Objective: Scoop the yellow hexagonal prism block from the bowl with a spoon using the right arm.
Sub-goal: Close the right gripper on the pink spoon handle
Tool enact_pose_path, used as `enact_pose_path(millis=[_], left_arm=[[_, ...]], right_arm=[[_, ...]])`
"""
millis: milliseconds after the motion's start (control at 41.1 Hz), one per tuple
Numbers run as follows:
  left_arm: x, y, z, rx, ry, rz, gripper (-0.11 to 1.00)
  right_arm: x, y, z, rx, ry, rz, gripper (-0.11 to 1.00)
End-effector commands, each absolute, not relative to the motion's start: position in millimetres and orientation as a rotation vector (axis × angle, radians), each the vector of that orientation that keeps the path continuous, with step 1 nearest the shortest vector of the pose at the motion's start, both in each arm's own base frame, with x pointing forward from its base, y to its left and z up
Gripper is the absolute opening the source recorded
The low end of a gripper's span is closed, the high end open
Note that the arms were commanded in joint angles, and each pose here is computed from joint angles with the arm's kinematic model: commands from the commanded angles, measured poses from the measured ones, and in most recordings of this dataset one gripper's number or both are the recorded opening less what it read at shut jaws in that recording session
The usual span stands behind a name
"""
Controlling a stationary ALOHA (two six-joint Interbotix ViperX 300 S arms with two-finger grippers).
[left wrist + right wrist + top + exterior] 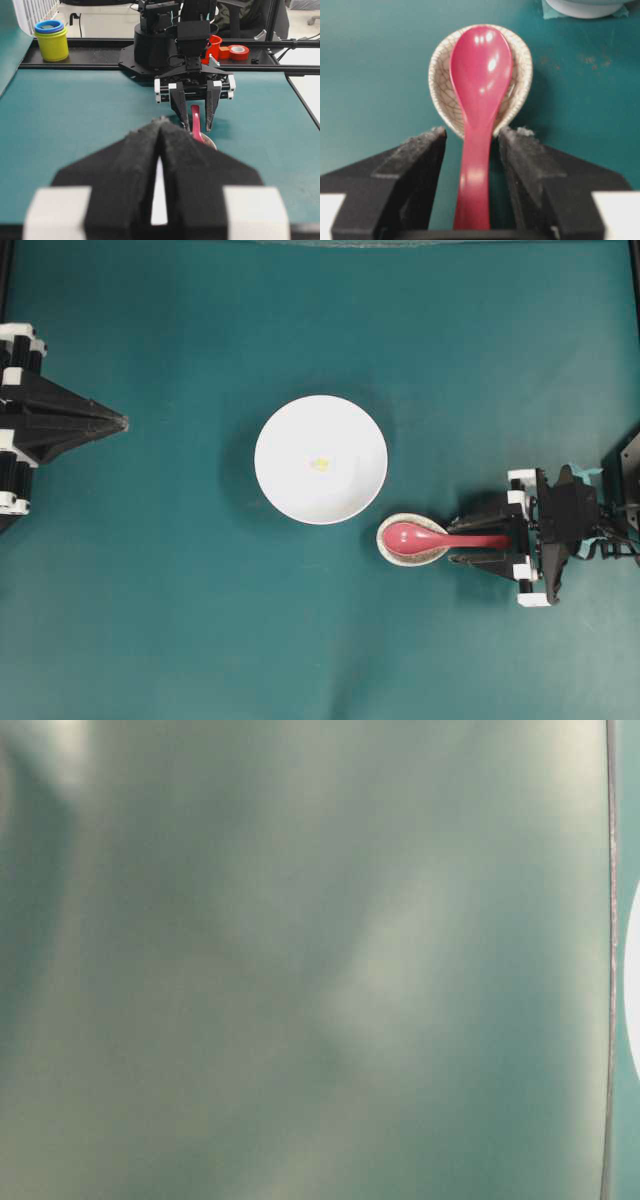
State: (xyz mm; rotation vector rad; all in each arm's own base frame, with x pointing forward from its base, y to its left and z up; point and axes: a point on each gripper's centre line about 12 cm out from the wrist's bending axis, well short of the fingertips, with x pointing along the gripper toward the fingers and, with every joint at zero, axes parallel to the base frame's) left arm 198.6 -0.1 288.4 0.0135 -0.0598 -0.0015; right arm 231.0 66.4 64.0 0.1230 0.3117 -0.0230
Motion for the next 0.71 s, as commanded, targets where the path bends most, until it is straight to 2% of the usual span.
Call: enact_pose_path(millis=[0, 682], left_arm=[[201.2, 0.1, 298.0, 0.015, -0.086, 0.0, -0.01], [201.4, 0.1, 296.4, 0.017, -0.077, -0.001, -0.01]], right_arm=[[229.8, 67.5, 65.1, 0.128, 0.311, -0.027, 0.53], [226.1, 66.3, 66.2, 0.125, 0.308, -0.033, 0.53]])
